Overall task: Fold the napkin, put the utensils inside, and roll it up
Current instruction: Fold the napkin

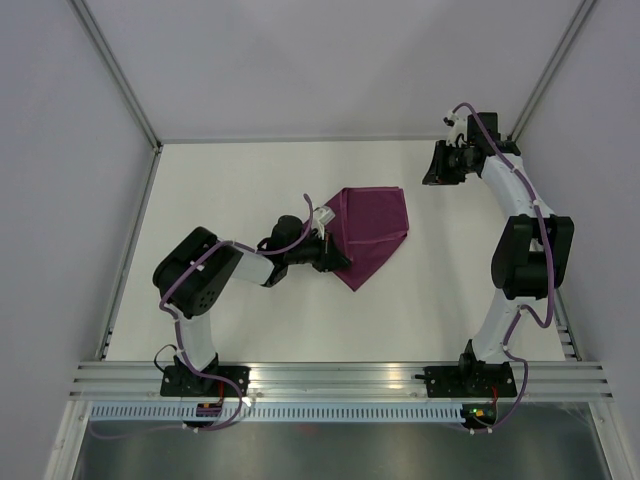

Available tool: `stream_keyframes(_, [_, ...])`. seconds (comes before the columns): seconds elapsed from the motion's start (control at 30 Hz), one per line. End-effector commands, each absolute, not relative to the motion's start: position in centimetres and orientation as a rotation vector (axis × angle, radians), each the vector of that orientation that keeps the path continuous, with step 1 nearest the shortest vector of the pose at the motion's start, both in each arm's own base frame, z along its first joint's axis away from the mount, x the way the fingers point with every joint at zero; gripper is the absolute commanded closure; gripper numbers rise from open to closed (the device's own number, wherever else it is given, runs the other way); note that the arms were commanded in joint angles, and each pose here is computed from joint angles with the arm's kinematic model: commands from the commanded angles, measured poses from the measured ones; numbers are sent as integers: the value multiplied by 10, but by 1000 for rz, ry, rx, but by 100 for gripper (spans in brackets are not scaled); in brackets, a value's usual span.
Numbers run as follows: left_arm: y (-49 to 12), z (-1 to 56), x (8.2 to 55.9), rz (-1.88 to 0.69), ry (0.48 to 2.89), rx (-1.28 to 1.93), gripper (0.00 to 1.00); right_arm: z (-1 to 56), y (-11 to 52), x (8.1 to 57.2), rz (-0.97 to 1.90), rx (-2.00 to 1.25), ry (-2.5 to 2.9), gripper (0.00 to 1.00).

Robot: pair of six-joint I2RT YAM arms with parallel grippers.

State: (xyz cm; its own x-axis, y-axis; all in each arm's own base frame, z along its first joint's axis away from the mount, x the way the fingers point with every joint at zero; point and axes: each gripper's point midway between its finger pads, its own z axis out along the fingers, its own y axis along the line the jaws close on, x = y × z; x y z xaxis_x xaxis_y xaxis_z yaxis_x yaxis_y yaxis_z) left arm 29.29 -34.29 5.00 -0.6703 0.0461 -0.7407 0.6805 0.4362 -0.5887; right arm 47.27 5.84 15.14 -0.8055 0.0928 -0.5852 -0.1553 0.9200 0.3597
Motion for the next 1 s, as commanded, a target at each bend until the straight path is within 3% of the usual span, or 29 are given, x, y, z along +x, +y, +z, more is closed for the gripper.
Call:
stream_keyframes(0.0, [-347, 53, 292, -1232, 1977, 703, 86, 150, 59, 477, 504, -47, 2453, 71])
stream_keyframes(0.27, [-346, 54, 289, -1235, 1971, 728, 81, 146, 59, 477, 497, -49, 2462, 71])
stream_keyframes(0.5, [-347, 59, 287, -1232, 1956, 746, 65, 147, 61, 477, 495, -56, 2461, 71])
stream_keyframes(0.97, [-350, 74, 283, -1250, 1925, 807, 65, 149, 61, 477, 487, -56, 2458, 71])
